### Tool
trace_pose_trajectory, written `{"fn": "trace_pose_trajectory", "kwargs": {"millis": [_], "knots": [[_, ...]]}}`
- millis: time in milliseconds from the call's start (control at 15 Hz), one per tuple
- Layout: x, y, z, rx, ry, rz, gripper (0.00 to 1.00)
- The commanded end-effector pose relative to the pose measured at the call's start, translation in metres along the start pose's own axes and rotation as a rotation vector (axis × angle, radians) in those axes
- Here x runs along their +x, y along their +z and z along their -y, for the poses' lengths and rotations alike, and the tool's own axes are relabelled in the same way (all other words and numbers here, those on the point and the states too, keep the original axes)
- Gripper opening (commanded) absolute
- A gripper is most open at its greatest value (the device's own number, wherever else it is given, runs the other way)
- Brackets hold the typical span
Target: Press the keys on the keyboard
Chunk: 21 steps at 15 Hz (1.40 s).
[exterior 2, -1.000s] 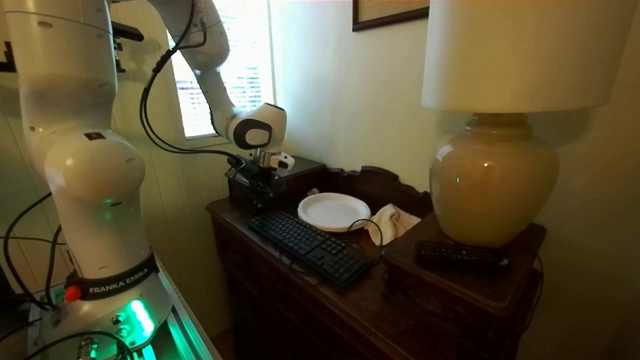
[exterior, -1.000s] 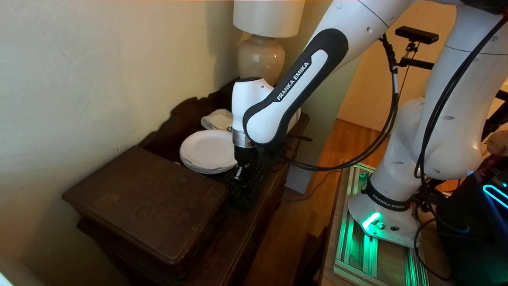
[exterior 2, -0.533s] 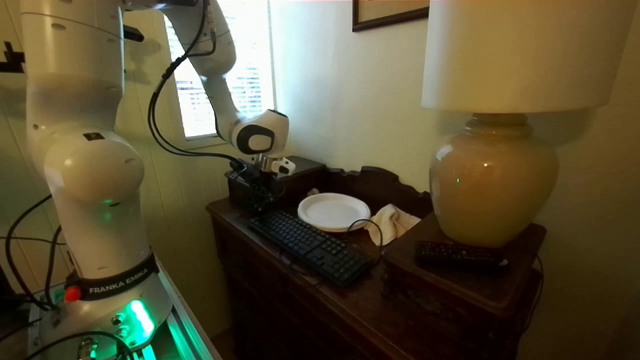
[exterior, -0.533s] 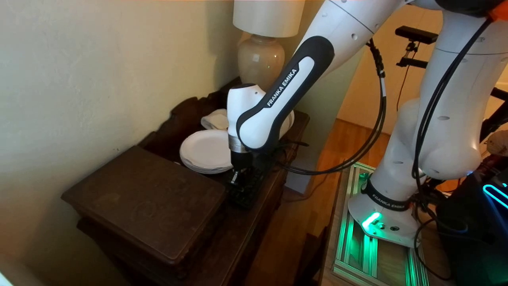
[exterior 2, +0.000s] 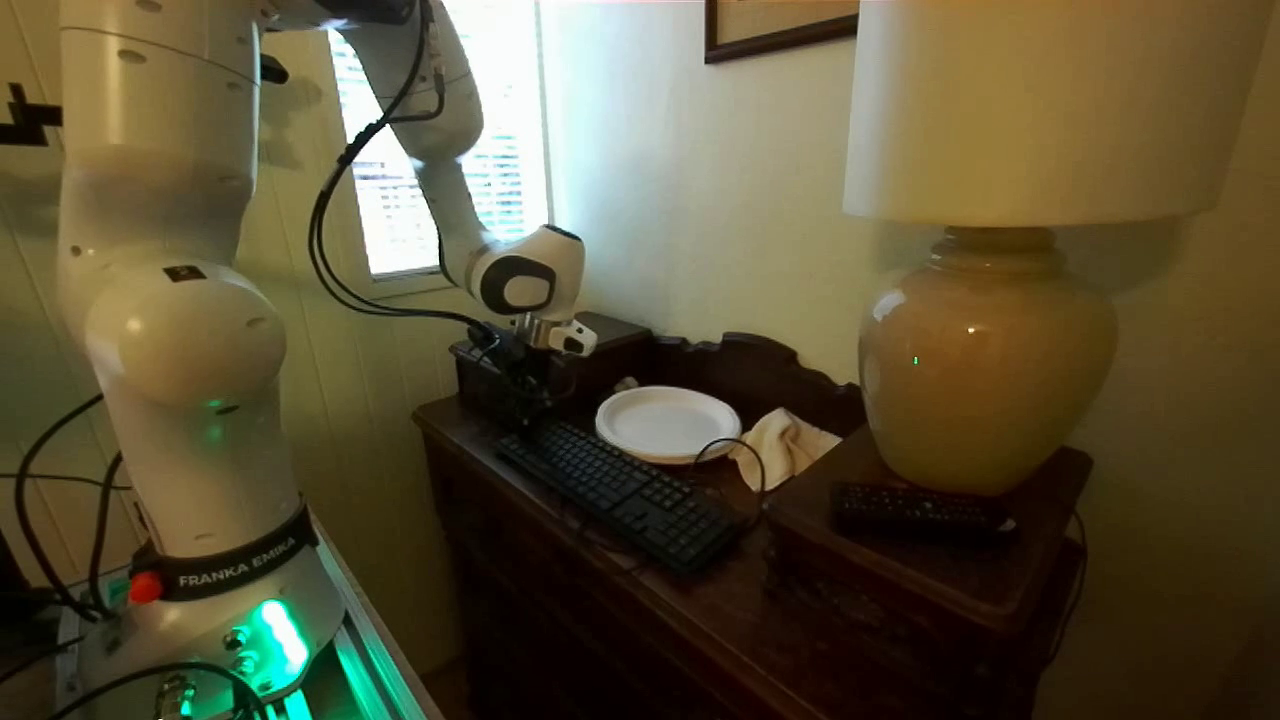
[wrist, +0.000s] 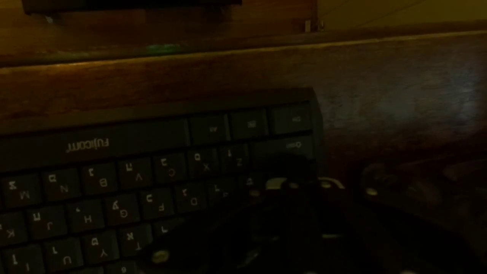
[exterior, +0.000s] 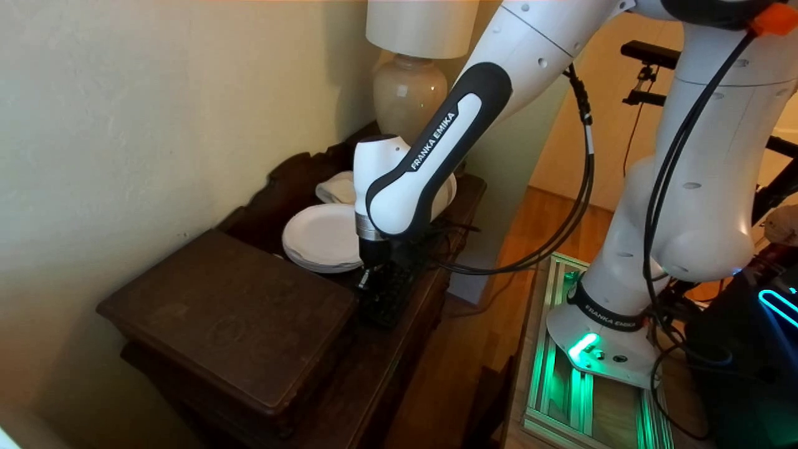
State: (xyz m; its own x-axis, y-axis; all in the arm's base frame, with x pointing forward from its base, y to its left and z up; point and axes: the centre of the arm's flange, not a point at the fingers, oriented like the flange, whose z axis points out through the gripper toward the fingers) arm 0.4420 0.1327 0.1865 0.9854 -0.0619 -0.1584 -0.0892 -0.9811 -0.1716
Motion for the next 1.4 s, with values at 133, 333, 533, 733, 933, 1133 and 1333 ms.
{"fn": "trace_pose_trajectory", "kwargs": {"millis": [133,333,533,733,933,1133,1333], "knots": [[0.01,0.011,0.001,0.029,0.032,0.01,0.0],[0.01,0.008,0.001,0.038,0.038,0.009,0.0],[0.003,-0.006,0.005,0.049,0.039,0.002,0.0],[-0.007,-0.025,0.008,0.048,0.033,-0.005,0.0],[-0.01,-0.041,-0.002,0.016,0.031,-0.036,0.0],[-0.012,-0.048,-0.022,-0.013,-0.013,-0.04,0.0],[-0.019,-0.048,-0.045,-0.041,-0.046,0.016,0.0]]}}
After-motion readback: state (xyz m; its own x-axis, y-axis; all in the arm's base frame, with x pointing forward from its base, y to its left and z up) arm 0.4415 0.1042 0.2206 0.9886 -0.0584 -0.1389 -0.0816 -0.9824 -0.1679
